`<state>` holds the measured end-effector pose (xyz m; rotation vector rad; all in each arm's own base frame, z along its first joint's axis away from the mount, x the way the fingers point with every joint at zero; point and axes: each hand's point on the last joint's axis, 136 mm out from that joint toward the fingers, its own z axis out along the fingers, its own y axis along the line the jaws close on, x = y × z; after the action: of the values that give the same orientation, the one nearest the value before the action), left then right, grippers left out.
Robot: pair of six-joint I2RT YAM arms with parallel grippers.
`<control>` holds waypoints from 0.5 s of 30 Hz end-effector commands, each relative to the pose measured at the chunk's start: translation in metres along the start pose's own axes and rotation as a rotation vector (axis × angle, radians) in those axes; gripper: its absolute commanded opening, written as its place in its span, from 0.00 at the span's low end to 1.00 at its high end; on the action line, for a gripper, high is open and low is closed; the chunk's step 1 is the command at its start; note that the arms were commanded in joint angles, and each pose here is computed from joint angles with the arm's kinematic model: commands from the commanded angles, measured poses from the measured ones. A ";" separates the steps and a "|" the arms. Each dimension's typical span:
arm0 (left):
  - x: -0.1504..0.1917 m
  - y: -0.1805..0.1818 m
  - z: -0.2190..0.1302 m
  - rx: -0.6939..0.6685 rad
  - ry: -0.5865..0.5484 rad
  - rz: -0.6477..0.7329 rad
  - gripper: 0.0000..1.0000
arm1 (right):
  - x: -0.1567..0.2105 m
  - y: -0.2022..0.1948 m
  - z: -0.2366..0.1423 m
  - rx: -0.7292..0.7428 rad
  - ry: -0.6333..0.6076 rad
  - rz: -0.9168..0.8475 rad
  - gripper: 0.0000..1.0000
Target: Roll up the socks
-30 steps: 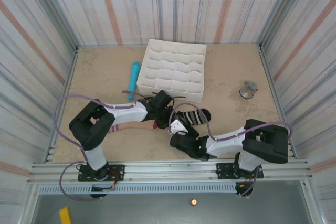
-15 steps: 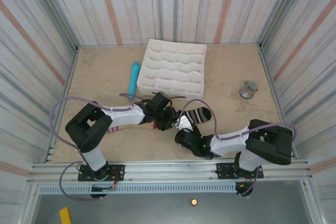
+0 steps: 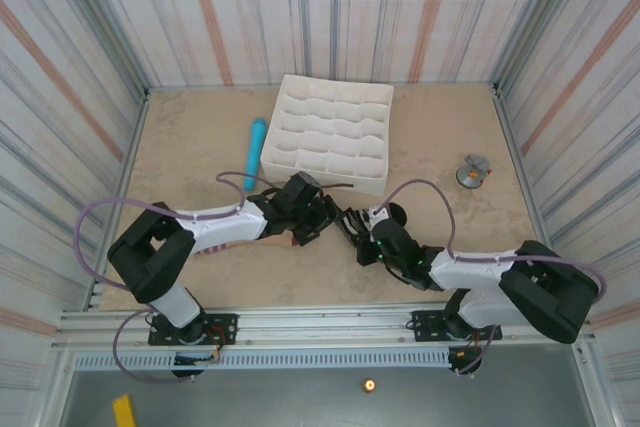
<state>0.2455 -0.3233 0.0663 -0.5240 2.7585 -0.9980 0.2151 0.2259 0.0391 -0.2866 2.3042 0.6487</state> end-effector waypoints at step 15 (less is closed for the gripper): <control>0.013 -0.026 0.018 0.033 0.055 0.194 0.75 | 0.036 -0.035 -0.006 -0.144 0.329 0.539 0.00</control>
<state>0.2452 -0.3448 0.0676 -0.3106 2.7701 -0.9992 0.2287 0.2022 0.0376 0.0405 2.4617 1.0732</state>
